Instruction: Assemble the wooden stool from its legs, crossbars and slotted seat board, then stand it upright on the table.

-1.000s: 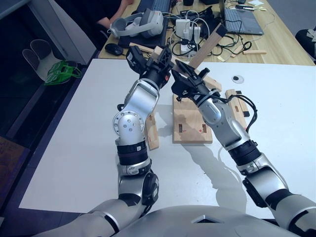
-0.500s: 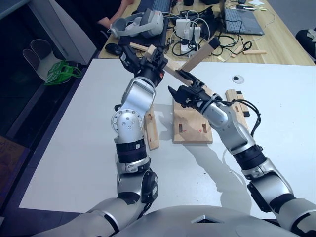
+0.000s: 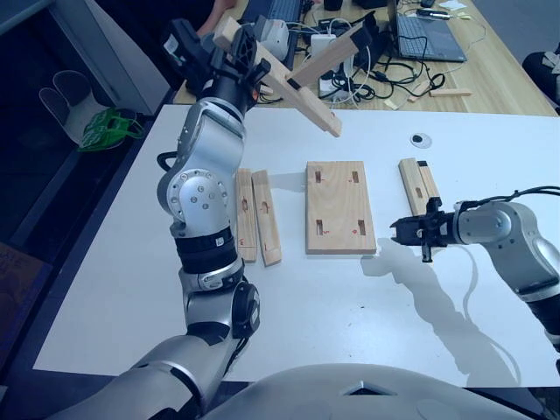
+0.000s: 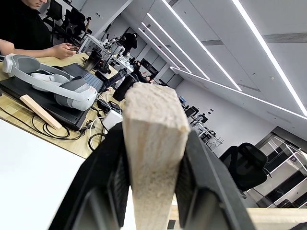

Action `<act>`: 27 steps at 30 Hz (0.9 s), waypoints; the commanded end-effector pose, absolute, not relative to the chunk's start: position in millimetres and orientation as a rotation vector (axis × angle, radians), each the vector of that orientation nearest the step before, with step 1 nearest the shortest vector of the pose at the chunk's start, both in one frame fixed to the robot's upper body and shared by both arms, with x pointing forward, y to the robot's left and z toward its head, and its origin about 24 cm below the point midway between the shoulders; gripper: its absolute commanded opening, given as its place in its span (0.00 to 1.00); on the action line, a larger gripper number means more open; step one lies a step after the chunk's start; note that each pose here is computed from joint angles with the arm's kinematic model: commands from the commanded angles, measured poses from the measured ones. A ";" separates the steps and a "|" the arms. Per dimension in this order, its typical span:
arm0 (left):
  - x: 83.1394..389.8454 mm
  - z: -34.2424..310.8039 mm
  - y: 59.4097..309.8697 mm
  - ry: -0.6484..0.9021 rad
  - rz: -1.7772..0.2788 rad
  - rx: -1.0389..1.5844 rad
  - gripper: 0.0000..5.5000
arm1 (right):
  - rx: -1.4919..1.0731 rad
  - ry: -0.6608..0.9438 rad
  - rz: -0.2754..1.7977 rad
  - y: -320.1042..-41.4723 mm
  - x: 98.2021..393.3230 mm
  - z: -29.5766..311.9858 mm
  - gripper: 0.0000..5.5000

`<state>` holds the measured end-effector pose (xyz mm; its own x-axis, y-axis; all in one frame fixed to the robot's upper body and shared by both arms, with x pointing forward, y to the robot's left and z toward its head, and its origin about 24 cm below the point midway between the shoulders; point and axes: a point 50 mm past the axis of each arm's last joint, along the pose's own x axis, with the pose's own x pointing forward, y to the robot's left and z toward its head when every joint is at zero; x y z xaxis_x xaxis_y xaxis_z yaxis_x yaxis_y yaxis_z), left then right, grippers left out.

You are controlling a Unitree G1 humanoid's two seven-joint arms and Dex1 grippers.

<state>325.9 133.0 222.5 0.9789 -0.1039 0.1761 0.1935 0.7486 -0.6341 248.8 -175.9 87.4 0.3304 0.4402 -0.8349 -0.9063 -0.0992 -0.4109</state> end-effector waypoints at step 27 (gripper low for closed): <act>292.3 179.1 154.5 0.113 -0.533 -0.158 0.19 | -0.887 0.445 0.767 -209.7 273.7 99.0 0.00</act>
